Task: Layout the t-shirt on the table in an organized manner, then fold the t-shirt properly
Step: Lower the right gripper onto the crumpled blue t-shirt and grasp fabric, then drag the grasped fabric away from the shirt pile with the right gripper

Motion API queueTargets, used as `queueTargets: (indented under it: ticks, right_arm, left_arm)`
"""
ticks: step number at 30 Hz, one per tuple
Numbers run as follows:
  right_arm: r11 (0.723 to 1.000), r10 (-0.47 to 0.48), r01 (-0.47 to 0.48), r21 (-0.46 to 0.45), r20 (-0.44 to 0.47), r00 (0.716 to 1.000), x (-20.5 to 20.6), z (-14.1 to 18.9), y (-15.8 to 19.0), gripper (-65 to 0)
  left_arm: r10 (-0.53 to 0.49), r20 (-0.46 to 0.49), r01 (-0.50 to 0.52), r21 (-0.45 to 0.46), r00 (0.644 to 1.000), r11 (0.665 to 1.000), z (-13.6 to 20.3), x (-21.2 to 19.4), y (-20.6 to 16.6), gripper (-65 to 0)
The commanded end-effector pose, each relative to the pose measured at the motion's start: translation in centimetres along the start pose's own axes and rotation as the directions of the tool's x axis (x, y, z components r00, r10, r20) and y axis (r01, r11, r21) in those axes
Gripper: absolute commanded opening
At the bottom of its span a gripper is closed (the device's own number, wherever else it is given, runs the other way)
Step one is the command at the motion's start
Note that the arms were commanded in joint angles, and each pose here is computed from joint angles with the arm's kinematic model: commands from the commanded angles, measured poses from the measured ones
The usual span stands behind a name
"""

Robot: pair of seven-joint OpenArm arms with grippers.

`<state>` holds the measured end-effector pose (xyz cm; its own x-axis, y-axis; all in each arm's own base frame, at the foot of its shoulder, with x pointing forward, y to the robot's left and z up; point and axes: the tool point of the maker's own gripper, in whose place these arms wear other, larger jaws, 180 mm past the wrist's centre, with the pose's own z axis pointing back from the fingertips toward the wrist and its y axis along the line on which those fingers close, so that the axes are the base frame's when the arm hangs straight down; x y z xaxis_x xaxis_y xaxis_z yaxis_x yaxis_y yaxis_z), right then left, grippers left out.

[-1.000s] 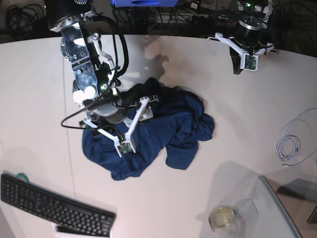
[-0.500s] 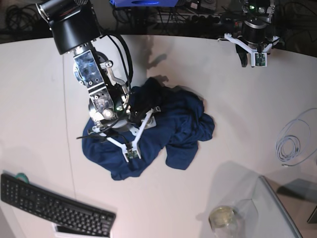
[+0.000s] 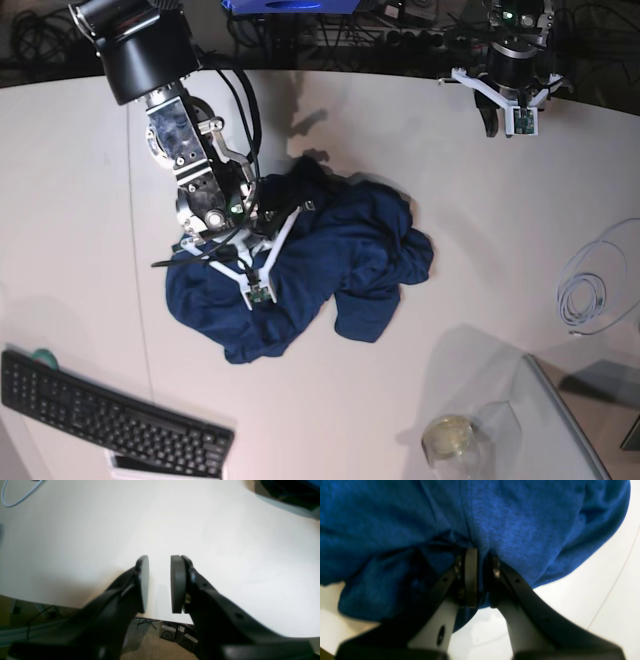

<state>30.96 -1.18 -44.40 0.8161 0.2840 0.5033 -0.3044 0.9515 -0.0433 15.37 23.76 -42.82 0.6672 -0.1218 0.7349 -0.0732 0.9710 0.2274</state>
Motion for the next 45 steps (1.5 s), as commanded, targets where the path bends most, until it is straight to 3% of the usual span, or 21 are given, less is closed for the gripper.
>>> queueTargets:
  ticks: [1, 3, 9, 15, 25, 29, 32, 36, 38, 42, 45]
  right_arm:
    - [1.000, -0.014, 0.014, 0.001, 0.077, 0.997, 2.3, 1.0, 0.0, -60.8]
    - [0.999, -0.033, 0.032, 0.007, 0.121, 0.992, 3.0, 2.3, 0.1, -65.0]
    - [0.985, -0.167, 0.174, -0.019, 0.187, 0.968, 2.4, 6.6, -3.0, -64.8]
    - [0.952, -0.268, 0.294, -0.081, 0.237, 0.934, -0.4, 10.2, -6.6, -64.8]
    - [0.873, -0.375, 0.423, -0.242, 0.219, 0.900, -7.3, 11.5, -12.6, -64.8]
    - [0.830, -0.418, 0.461, -0.314, 0.199, 0.887, -10.0, 12.2, -15.0, -64.8]
    - [0.823, -0.435, 0.464, -0.329, 0.162, 0.886, -11.5, 11.7, -15.1, -64.8]
    - [0.823, -0.449, 0.465, -0.326, 0.128, 0.884, -12.4, 10.8, -14.7, -64.1]
    - [0.824, -0.448, 0.466, -0.324, 0.133, 0.884, -12.2, 10.9, -14.6, -60.2]
    - [0.826, -0.427, 0.466, -0.318, 0.188, 0.884, -10.4, 11.7, -15.1, -39.8]
    - [0.853, -0.383, 0.438, -0.283, 0.228, 0.895, -7.3, 11.2, -14.8, -30.2]
  left_arm:
    - [-0.005, 0.030, 0.005, 0.012, 1.000, 1.000, 0.2, 0.7, 0.5, -49.9]
    - [-0.005, 0.030, 0.005, 0.012, 1.000, 1.000, 0.2, 0.7, 0.5, -49.9]
    - [-0.005, 0.031, 0.005, 0.012, 0.999, 1.000, 0.2, 0.8, 0.5, -49.9]
    - [-0.002, 0.057, 0.001, 0.008, 0.998, 1.000, -0.3, 1.8, 0.2, -50.0]
    - [-0.004, 0.118, 0.006, -0.016, 0.993, 1.000, -1.4, 4.4, -1.0, -50.0]
    - [0.008, 0.148, 0.001, -0.062, 0.989, 0.998, -1.8, 5.7, -2.9, -57.4]
    - [0.005, 0.166, 0.016, -0.123, 0.986, 0.992, -2.0, 6.5, -5.5, -60.9]
    - [0.008, 0.206, 0.035, -0.202, 0.979, 0.979, -2.1, 8.3, -8.9, -60.7]
    - [0.015, 0.197, 0.028, -0.216, 0.980, 0.976, -2.4, 8.7, -9.4, -60.6]
    - [-0.005, 0.111, 0.027, -0.201, 0.994, 0.979, -3.5, 8.3, -8.9, -60.6]
    - [0.011, 0.083, -0.001, -0.124, 0.997, 0.992, -4.0, 7.8, -5.8, -60.6]
